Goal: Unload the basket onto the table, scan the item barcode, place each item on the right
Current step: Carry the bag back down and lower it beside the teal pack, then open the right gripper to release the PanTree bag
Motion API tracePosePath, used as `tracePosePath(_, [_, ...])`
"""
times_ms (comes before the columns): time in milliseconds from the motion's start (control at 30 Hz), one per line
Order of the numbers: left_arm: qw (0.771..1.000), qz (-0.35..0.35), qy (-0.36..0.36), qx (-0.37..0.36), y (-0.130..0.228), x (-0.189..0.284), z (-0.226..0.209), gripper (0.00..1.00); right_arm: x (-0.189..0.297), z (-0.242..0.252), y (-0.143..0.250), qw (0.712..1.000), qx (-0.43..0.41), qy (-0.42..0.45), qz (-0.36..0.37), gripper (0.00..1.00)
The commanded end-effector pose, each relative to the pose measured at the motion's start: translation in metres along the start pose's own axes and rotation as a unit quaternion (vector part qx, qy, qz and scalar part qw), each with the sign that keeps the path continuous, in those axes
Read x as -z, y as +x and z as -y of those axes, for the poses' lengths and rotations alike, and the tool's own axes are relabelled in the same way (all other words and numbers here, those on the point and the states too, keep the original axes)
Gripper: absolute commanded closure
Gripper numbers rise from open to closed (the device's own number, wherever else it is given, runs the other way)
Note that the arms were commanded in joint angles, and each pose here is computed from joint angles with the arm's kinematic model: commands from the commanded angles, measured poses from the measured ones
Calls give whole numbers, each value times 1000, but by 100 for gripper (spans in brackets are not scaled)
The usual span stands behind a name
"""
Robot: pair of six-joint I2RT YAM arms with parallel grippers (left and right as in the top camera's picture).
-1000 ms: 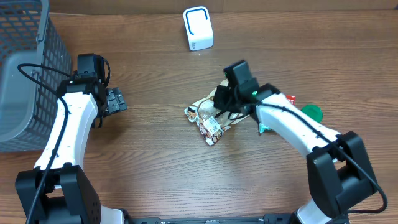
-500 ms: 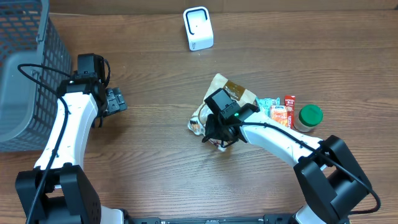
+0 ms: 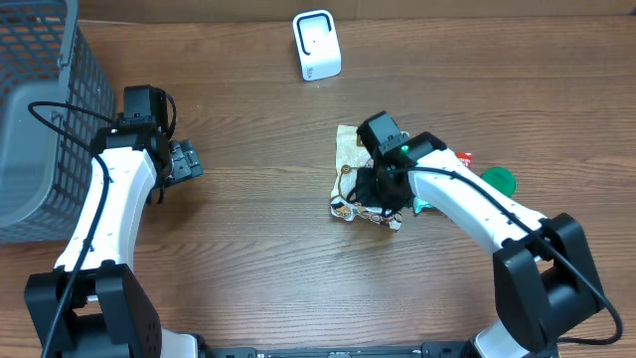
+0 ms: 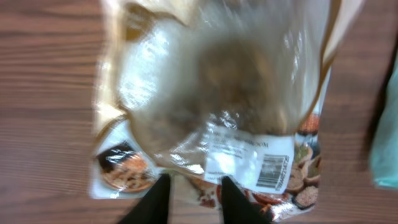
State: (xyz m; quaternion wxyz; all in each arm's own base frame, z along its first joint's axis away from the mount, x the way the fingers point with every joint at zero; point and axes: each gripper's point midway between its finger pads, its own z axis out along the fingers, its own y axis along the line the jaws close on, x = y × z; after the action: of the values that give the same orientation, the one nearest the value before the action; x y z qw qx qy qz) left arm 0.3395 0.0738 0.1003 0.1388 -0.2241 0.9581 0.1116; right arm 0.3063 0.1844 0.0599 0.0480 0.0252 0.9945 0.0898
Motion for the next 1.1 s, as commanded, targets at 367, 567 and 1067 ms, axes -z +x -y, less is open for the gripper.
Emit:
tracePosePath(367, [1000,12,-1,0,-7,5,0,0,34,13,-52,991,75,50,103,0])
tracePosePath(567, [1000,12,-1,0,-7,5,0,0,34,13,-52,991,75,50,103,0])
tracePosePath(1067, [1000,12,-1,0,-8,5,0,0,40,12,-53,990,75,46,111,0])
